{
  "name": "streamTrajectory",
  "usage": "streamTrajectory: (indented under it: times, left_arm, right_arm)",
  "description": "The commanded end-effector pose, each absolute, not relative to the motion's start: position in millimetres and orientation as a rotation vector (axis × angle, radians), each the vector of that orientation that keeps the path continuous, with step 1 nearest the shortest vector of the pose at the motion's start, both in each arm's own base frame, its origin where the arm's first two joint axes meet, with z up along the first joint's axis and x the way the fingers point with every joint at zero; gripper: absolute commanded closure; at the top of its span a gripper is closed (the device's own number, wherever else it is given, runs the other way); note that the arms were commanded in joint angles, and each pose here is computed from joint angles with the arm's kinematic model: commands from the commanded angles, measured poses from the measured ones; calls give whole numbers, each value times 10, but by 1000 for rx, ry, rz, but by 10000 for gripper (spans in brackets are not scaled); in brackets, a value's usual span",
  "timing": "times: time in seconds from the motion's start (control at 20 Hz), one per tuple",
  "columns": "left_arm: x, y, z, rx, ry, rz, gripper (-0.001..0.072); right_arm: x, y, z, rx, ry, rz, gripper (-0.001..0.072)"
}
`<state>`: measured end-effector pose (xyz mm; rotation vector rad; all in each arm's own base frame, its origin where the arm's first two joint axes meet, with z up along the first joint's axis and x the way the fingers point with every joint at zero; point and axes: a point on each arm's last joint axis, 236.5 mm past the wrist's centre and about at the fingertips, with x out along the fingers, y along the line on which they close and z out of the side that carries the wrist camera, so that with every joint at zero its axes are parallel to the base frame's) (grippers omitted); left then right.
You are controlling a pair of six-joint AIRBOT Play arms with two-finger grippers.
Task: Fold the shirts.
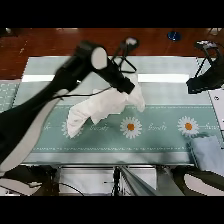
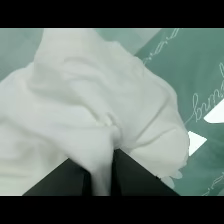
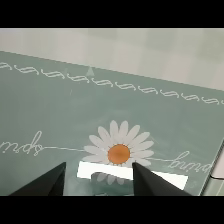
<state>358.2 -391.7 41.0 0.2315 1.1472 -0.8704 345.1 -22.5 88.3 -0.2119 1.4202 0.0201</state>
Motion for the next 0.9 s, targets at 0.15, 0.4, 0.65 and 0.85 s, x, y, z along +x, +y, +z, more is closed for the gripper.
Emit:
streamTrajectory:
  times: [0.15, 0.4, 0.65, 0.85]
  left_arm:
    - [3429, -3983, 233, 114, 1325, -943, 186]
    - [4169, -2283, 1458, 172, 1132, -653, 171]
    - [3937, -952, 1597, -97, 1225, -526, 171]
    - [3238, -731, 769, -352, 1416, -568, 131]
  right_arm:
    - [3537, -120, 893, -184, 1380, 56, 219]
    - [3538, -134, 894, -189, 1380, 51, 219]
    - [3583, -130, 903, -187, 1360, 51, 219]
    - [3596, -73, 903, -172, 1354, 71, 219]
